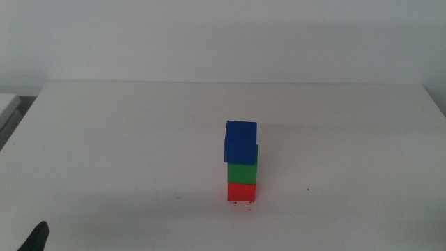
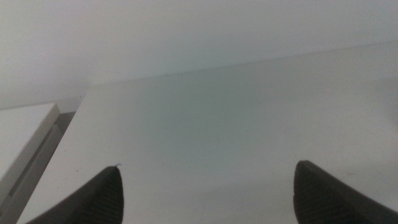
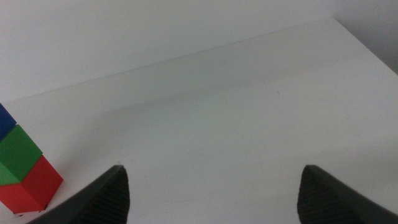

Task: Stack red cubes first, then green, then blue cubes in a specific spot.

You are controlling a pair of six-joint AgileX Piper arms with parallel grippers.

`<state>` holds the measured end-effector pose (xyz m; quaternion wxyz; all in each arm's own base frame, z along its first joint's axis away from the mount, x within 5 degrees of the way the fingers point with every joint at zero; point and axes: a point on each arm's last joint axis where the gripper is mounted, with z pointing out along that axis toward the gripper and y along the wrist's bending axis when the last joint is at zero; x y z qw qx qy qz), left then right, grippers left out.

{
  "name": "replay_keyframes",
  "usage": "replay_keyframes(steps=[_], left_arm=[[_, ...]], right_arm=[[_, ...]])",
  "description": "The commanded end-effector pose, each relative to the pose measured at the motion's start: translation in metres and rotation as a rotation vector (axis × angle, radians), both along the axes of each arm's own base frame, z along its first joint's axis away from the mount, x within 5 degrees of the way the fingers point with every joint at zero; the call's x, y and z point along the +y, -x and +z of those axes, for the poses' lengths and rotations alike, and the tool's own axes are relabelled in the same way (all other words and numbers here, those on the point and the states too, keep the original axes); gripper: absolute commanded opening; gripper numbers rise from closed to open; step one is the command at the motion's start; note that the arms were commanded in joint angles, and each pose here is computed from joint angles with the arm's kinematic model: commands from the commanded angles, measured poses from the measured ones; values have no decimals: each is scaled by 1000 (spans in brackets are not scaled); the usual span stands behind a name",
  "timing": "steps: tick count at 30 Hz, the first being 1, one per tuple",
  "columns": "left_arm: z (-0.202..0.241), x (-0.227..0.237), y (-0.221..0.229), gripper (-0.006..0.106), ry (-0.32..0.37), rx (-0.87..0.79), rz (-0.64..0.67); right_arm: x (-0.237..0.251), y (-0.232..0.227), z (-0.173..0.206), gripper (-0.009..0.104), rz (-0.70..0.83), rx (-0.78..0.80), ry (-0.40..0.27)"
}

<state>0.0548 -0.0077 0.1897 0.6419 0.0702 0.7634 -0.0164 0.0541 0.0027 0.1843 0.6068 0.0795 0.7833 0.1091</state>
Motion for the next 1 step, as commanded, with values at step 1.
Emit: replay_keyframes(steps=[1], left_arm=[[1, 0, 0, 94, 4, -18, 3]], right_arm=[[0, 0, 0, 85, -5, -14, 6]])
